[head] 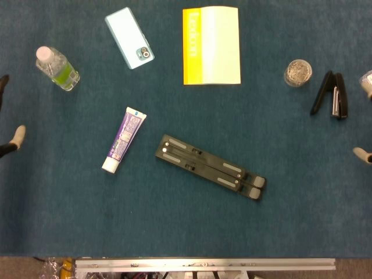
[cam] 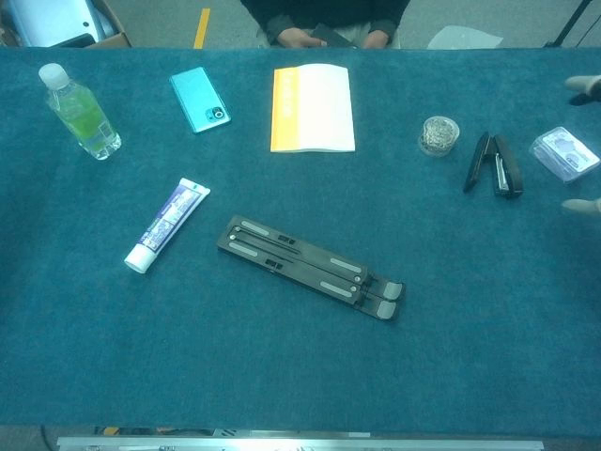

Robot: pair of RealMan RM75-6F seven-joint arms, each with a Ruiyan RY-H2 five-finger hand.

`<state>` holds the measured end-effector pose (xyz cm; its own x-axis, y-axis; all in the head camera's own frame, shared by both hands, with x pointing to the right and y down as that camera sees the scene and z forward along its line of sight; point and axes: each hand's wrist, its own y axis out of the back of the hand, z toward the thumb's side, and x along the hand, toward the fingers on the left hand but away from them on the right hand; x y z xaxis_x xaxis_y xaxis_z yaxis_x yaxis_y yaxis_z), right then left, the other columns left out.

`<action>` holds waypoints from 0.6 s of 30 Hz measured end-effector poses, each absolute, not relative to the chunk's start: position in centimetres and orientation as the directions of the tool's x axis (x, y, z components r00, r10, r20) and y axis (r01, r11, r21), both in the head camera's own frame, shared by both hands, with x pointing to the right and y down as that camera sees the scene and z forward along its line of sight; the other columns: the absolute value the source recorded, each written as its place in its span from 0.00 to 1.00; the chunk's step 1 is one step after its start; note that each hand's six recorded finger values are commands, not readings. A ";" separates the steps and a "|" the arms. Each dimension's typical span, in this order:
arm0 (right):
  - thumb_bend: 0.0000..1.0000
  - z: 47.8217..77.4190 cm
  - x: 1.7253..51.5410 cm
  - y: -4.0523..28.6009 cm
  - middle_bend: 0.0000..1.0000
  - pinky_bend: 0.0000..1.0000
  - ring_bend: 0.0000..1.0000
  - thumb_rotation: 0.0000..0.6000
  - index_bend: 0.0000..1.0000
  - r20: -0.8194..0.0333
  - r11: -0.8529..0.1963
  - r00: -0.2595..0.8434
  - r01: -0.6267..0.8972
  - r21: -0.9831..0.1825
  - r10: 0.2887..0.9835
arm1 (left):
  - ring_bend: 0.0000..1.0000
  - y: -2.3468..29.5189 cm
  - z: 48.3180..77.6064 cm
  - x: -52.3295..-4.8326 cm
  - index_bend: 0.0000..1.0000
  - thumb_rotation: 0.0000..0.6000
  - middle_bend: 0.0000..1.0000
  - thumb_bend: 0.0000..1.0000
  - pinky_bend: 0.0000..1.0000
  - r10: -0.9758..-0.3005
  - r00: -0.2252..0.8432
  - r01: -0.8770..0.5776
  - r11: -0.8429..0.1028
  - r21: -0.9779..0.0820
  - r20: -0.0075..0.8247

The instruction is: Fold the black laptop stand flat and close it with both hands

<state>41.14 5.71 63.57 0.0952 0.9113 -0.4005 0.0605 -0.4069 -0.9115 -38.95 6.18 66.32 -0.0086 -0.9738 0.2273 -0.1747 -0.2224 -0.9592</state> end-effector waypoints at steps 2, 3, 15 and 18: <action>0.00 63.2 41.5 6.2 0.15 0.08 0.05 1.00 0.00 -0.393 -0.398 0.088 0.050 -0.916 0.915 | 0.00 7.0 66.0 -39.7 0.00 1.00 0.00 0.29 0.00 -0.972 -0.019 -0.158 -0.230 -0.960 0.235; 0.00 62.9 41.6 6.4 0.15 0.08 0.05 1.00 0.00 -0.387 -0.391 0.084 0.043 -0.919 0.918 | 0.00 7.4 65.8 -39.9 0.00 1.00 0.00 0.29 0.00 -0.971 -0.024 -0.154 -0.231 -0.961 0.237; 0.00 61.2 41.4 7.5 0.15 0.08 0.05 1.00 0.00 -0.336 -0.337 0.091 0.001 -0.941 0.938 | 0.00 9.9 65.1 -42.2 0.00 1.00 0.00 0.29 0.00 -0.962 -0.094 -0.174 -0.238 -0.956 0.256; 0.00 61.3 41.3 7.5 0.15 0.08 0.05 1.00 0.00 -0.335 -0.336 0.091 0.001 -0.942 0.938 | 0.00 10.0 65.1 -42.5 0.00 1.00 0.00 0.29 0.00 -0.960 -0.102 -0.175 -0.239 -0.955 0.259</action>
<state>41.33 7.47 61.28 0.0910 0.9379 -0.3348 0.0005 -0.3363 -0.9418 -42.51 10.00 65.13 -0.1017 -0.9604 0.2594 -0.1754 -0.2394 -0.9550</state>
